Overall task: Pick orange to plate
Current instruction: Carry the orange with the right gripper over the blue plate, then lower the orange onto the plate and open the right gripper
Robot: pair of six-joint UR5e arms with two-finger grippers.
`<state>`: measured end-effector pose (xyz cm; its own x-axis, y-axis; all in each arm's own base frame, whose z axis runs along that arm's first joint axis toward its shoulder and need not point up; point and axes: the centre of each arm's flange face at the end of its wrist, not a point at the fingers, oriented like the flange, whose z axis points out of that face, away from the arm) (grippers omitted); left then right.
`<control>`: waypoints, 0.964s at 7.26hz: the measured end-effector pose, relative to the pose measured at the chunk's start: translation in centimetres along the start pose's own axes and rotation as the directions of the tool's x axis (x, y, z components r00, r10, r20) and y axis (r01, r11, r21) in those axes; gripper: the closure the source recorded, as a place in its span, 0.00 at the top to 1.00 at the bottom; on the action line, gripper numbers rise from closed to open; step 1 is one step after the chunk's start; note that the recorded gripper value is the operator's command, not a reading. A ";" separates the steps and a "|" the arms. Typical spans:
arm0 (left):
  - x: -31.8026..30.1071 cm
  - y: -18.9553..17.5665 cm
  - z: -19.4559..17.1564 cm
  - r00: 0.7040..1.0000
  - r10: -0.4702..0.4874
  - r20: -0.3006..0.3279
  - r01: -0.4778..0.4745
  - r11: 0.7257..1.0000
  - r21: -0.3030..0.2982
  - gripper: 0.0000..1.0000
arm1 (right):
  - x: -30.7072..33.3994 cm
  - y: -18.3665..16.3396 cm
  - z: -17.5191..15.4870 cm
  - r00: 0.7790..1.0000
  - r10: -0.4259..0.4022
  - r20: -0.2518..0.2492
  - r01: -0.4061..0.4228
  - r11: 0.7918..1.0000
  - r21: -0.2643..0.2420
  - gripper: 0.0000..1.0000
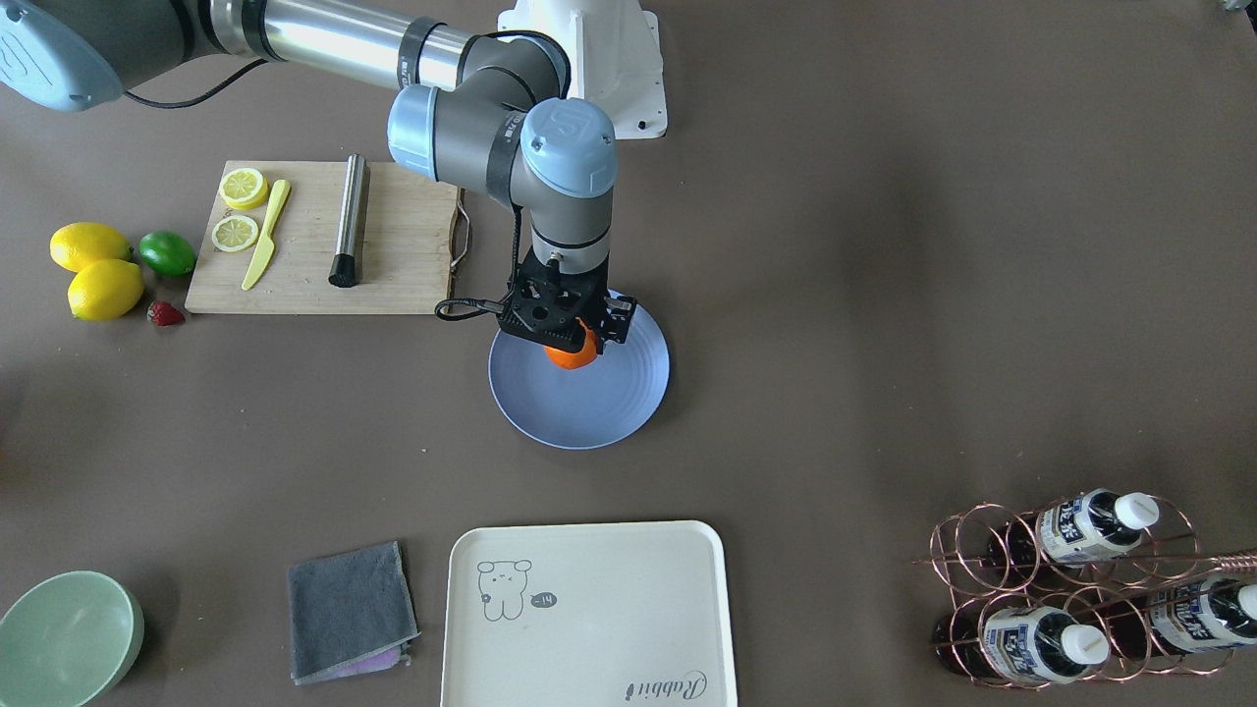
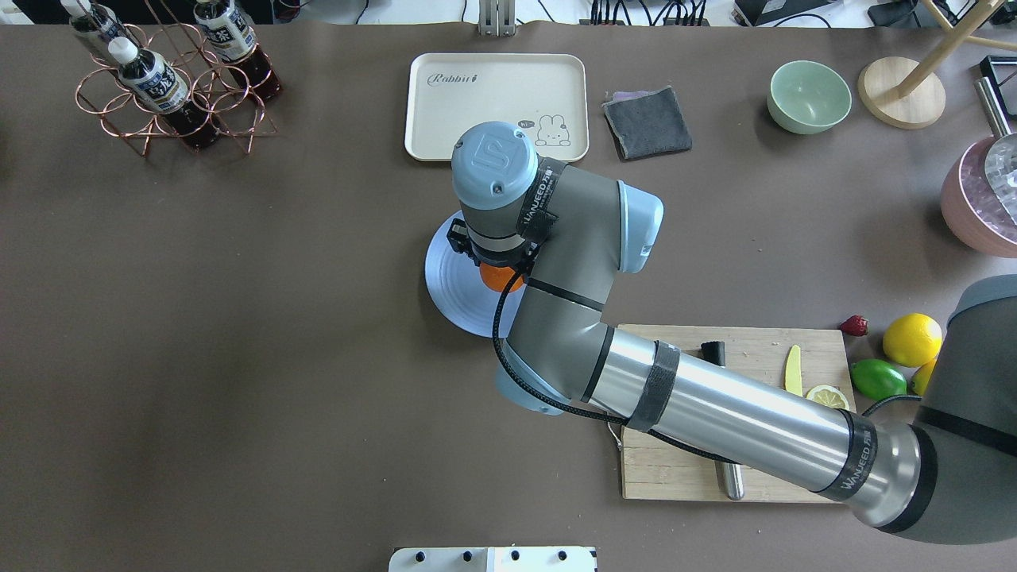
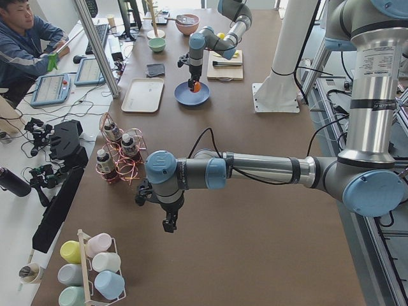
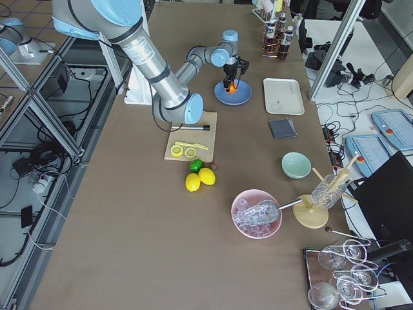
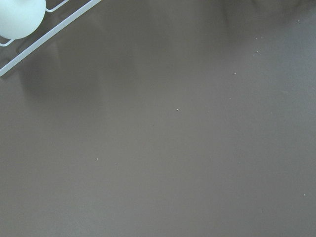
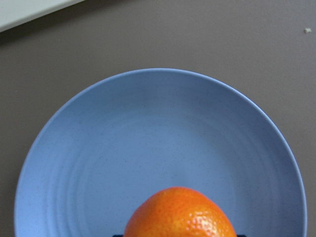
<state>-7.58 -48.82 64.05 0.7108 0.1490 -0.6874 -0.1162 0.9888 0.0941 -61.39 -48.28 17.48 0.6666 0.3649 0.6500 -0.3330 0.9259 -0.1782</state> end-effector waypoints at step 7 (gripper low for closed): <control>-0.3 2.0 0.4 1.000 -0.013 -0.001 0.013 1.000 -0.007 1.00 | -1.4 -0.1 0.7 0.997 -0.059 0.053 0.057 0.998 0.024 1.00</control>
<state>-7.72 -46.92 64.77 0.7115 0.1365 -0.6893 -0.1123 0.9904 0.0802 -62.75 -48.96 17.09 0.6487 0.3043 0.6976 -0.3100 0.9427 -0.1230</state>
